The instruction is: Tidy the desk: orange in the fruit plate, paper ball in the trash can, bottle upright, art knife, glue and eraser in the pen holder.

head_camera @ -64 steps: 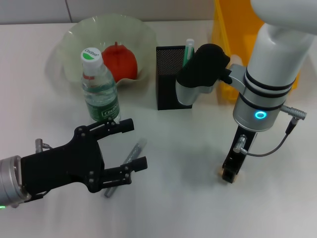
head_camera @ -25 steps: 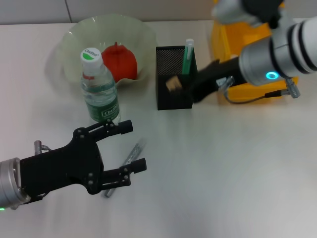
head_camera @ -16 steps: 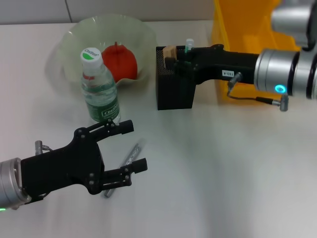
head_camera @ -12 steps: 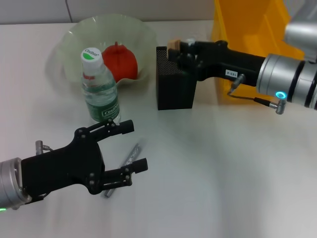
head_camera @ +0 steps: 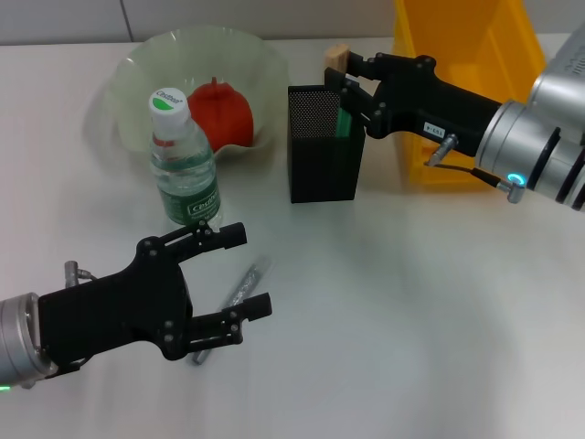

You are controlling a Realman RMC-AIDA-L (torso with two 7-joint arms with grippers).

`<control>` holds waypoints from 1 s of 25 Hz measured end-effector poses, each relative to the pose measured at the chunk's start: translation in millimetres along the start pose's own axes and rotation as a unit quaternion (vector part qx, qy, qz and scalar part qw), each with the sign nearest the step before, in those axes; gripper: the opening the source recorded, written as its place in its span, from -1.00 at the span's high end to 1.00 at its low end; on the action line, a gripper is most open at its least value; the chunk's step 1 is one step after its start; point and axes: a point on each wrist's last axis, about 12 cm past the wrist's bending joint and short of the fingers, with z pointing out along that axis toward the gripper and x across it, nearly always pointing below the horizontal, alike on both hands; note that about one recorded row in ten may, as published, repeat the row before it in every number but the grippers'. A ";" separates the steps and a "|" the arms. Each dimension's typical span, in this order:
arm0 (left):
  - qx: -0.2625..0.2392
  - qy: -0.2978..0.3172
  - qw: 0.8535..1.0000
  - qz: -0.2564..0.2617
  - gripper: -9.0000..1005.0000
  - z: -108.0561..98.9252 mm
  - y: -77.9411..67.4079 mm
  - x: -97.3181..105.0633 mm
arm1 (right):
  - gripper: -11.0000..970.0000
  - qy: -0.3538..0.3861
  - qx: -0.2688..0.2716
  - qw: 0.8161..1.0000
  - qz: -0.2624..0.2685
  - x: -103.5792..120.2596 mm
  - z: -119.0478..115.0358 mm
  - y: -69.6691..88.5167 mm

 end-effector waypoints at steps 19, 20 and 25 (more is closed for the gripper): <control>0.000 -0.003 1.000 -0.003 -0.57 -0.4 -2.6 1.2 | 0.21 0.026 0.003 1.000 -0.011 5.0 8.5 -3.8; 0.000 -0.003 1.000 -0.003 -0.57 -0.5 -2.7 1.3 | 0.20 0.025 0.003 1.000 -0.010 5.0 8.0 -3.8; 0.001 -0.004 1.000 -0.004 -0.57 -0.7 -2.9 1.1 | 0.17 0.003 -0.010 1.000 -0.002 5.1 -2.7 1.8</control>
